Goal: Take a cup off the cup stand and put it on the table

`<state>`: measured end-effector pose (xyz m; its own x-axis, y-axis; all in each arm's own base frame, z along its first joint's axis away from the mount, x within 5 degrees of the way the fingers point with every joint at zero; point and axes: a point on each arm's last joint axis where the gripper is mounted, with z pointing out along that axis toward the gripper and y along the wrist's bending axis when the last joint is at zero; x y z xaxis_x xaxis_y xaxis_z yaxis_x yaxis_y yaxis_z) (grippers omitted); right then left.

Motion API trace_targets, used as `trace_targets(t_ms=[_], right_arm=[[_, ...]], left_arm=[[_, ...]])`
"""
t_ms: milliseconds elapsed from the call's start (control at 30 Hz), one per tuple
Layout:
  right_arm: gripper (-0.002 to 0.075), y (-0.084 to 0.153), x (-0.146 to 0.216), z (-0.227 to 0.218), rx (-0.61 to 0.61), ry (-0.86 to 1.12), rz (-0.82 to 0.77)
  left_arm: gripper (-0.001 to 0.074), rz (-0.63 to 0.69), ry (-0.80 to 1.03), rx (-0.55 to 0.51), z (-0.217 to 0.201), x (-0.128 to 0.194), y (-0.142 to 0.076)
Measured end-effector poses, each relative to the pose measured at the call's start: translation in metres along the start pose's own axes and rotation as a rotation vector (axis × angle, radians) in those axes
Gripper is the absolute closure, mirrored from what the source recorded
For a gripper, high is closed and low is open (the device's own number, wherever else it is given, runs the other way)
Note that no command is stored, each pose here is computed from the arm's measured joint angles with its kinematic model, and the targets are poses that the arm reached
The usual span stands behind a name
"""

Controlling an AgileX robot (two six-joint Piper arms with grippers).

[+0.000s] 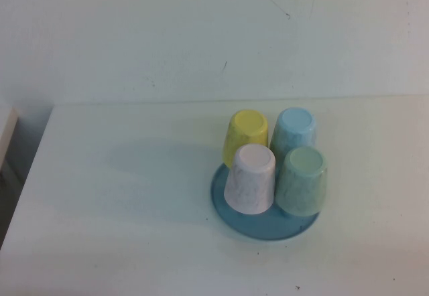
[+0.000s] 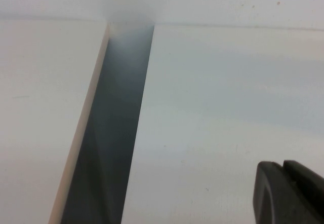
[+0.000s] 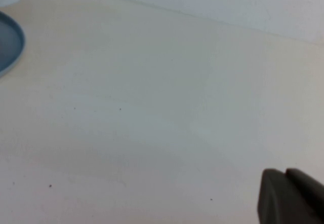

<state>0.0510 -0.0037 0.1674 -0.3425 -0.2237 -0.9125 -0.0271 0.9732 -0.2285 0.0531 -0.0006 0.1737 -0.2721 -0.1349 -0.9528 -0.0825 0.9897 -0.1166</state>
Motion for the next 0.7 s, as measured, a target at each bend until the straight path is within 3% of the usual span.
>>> trace_targets(t_ms=[700], right_arm=[[0.0729,-0.0031,0.0005,-0.0001,0.034,0.007,-0.110]], left_arm=[[0.0737,0.008,0.000,-0.003,0.0000,0.0000,0.0003]])
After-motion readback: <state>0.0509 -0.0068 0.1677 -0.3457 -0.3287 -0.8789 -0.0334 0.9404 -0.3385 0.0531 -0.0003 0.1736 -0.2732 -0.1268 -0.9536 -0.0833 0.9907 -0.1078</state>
